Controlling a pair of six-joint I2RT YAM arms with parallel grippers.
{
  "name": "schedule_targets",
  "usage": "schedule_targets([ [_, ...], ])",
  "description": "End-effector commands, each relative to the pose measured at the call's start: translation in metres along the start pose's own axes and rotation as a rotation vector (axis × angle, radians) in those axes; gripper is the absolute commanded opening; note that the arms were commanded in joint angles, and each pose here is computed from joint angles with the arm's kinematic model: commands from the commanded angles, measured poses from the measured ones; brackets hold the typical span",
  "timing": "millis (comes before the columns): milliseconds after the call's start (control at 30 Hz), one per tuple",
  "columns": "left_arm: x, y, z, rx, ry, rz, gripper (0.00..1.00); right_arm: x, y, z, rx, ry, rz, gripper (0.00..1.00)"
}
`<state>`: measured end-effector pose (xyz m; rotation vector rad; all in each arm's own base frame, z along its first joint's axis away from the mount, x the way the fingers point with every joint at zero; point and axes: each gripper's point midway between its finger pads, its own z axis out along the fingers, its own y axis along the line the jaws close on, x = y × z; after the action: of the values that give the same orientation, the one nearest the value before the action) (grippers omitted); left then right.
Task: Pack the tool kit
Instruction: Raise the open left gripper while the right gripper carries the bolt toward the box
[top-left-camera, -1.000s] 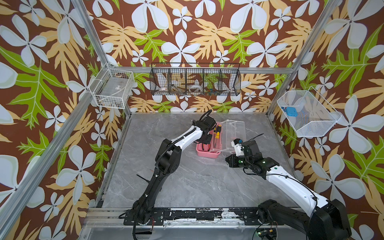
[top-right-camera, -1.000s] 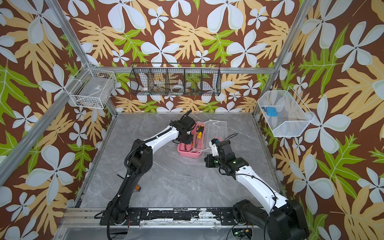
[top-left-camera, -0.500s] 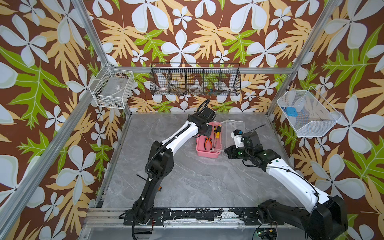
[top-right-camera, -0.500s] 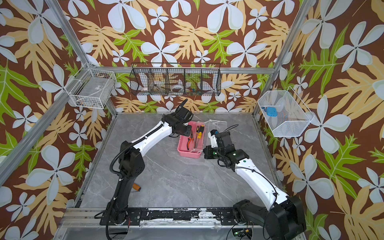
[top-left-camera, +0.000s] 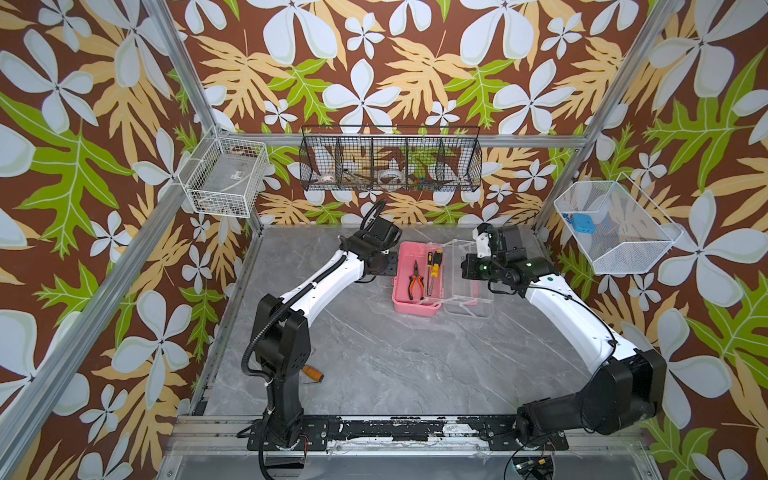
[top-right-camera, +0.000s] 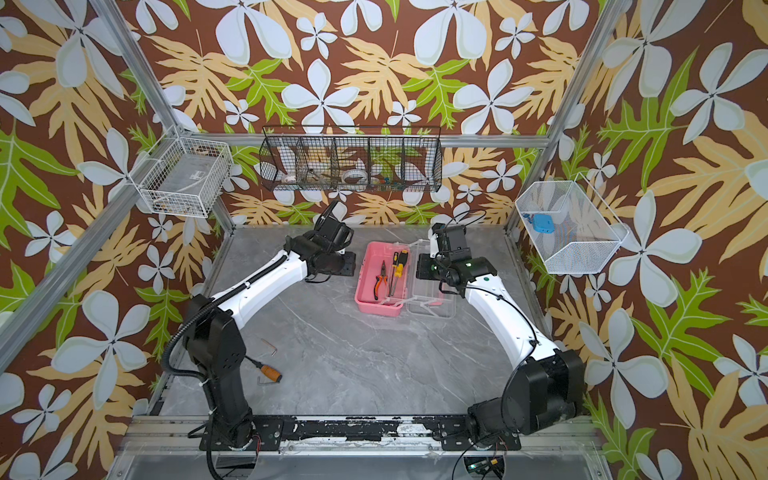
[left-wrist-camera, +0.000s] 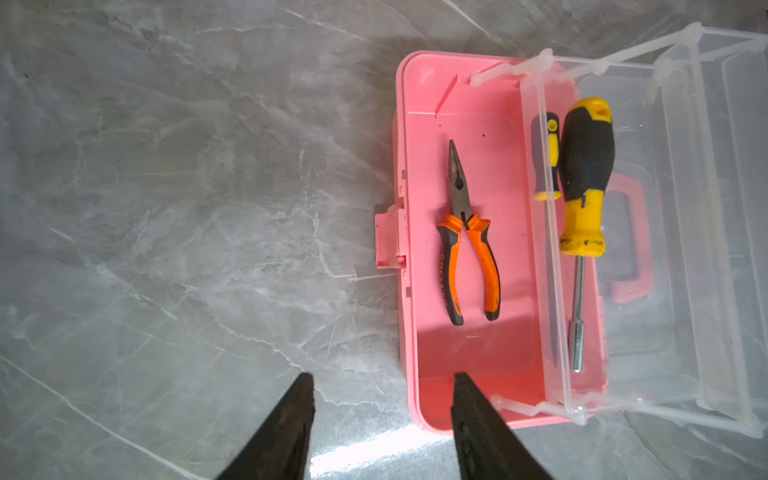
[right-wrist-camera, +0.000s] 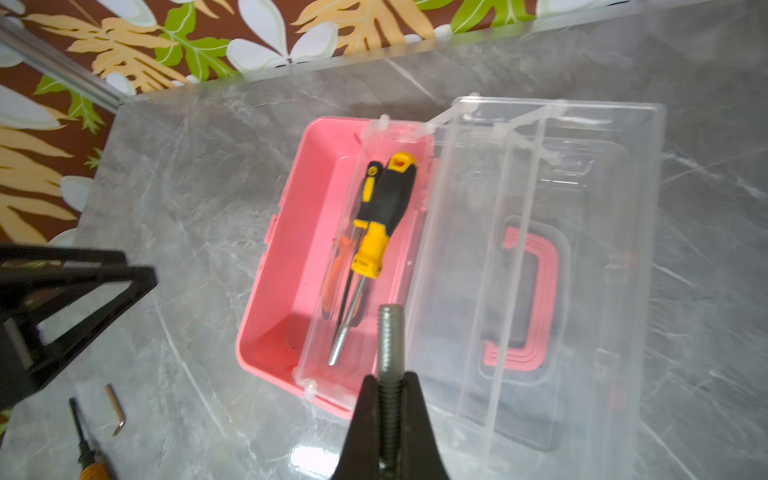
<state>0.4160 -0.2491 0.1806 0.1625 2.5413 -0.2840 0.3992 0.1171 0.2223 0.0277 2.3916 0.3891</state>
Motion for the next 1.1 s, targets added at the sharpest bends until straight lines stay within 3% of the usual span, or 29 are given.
schedule_targets([
  [0,-0.002,-0.023,-0.003,0.158,-0.041,-0.052,0.58,-0.001,-0.02,0.005,0.047,0.023,0.013,0.0],
  [167,0.02,-0.036,0.006,0.267,0.0,-0.094,0.56,-0.001,-0.054,0.016,0.098,0.072,0.041,0.0],
  [500,0.058,-0.033,0.029,0.292,0.091,-0.133,0.53,0.009,-0.083,0.042,0.181,0.166,0.013,0.03],
  [733,0.055,-0.03,0.02,0.28,0.074,-0.135,0.53,0.012,-0.087,0.055,0.191,0.189,0.015,0.15],
  [900,0.051,-0.029,0.01,0.273,0.058,-0.138,0.53,0.009,-0.086,0.055,0.185,0.178,0.016,0.3],
  [1067,0.035,-0.016,-0.013,0.215,-0.009,-0.146,0.53,-0.006,-0.078,0.039,0.166,0.13,0.011,0.3],
])
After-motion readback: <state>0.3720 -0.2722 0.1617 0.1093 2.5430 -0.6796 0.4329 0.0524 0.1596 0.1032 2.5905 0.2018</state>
